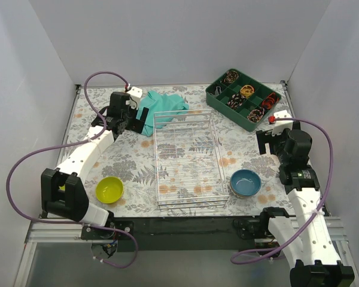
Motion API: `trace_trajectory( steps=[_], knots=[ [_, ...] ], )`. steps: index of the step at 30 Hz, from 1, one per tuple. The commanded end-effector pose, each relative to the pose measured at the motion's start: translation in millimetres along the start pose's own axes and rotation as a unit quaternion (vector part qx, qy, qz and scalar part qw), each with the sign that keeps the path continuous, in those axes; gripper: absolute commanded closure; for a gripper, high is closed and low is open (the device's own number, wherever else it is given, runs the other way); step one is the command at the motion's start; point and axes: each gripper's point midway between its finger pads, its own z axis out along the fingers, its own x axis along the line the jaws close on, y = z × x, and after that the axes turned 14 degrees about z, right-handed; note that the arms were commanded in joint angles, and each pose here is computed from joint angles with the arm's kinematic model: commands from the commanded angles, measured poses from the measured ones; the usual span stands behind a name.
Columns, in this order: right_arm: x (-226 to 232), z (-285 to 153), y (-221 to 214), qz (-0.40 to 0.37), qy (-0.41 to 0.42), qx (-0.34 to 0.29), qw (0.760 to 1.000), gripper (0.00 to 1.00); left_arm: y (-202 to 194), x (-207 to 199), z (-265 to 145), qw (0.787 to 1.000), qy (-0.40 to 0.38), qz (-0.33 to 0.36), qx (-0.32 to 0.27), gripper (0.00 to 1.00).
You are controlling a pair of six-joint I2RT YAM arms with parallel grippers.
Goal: Load the bowls into the dish rack
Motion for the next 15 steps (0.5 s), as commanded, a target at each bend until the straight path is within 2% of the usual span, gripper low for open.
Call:
trace_trajectory(
  steps=[1,5,8,10,11,12,15],
  knots=[
    [0,-9,22,-0.018,0.009,-0.017,1.000,0.01,27,9,3,0.999,0.006,-0.015,-0.034,0.02],
    [14,-10,31,-0.084,0.064,-0.033,0.994,0.01,40,18,9,0.999,0.020,-0.011,-0.043,0.02],
    [32,-14,43,-0.129,0.118,-0.061,0.983,0.01,50,14,6,0.998,-0.010,-0.009,-0.056,0.02],
    [38,-10,47,-0.133,0.137,-0.060,0.980,0.02,61,18,-1,0.997,-0.018,-0.025,-0.069,0.02],
    [36,-11,60,-0.123,0.133,-0.066,0.981,0.01,58,15,-5,0.997,-0.031,-0.039,-0.054,0.02],
    [35,-10,63,-0.115,0.131,-0.055,0.983,0.01,71,20,-13,0.996,-0.032,-0.046,-0.065,0.02],
    [36,12,63,-0.100,0.141,-0.004,0.985,0.01,70,17,-26,0.996,-0.048,-0.049,-0.056,0.02]
  ],
)
